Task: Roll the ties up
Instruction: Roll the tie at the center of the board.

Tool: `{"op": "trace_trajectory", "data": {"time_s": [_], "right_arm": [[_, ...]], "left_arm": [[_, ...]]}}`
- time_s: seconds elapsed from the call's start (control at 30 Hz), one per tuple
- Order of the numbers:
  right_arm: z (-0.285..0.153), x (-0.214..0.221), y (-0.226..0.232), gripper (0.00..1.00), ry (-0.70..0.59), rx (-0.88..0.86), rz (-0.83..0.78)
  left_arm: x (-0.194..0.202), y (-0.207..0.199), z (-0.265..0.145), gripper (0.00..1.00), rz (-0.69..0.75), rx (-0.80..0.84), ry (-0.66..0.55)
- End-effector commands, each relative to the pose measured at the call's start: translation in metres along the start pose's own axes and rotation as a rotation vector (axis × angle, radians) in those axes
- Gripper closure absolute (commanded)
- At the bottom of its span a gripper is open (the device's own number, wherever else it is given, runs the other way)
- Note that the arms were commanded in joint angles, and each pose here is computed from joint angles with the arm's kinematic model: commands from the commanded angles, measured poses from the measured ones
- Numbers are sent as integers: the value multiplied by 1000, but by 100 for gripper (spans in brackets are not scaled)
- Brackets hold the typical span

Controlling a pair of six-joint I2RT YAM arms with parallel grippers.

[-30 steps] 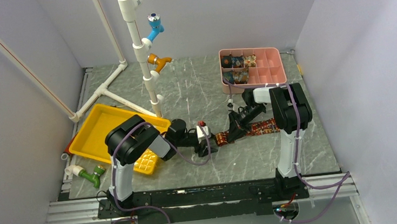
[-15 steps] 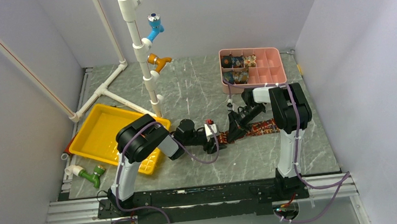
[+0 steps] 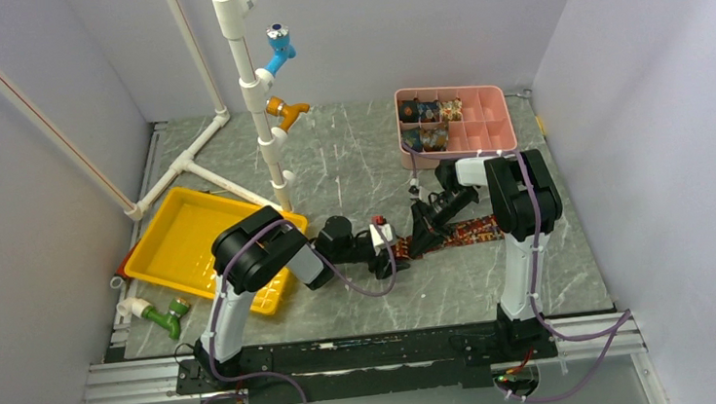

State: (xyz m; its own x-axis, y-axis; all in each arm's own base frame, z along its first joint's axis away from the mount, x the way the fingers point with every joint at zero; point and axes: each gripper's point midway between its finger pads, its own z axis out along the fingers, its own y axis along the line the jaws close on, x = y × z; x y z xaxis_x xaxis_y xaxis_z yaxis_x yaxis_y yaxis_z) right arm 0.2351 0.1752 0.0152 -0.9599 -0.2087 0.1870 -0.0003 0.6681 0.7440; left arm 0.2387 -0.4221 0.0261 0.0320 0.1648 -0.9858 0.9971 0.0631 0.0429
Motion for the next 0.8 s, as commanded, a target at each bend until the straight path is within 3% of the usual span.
{"op": "trace_trajectory", "data": {"time_s": [0.0,0.13,0.57,0.77], "right_arm": [[14,-10,-40,81,-7,153,-103],[14,-9,-40,81,-6,157,-108],[14,-8,-40,81,0,163,-110],[14,-8,-41,81,3,164,-110]], "left_arm": [[-12,1,10,31,96,43,-31],[-14,4,9,21,110,23,-36],[-33,7,5,18,155,15,-65],[-42,10,-2,12,147,9,-67]]}}
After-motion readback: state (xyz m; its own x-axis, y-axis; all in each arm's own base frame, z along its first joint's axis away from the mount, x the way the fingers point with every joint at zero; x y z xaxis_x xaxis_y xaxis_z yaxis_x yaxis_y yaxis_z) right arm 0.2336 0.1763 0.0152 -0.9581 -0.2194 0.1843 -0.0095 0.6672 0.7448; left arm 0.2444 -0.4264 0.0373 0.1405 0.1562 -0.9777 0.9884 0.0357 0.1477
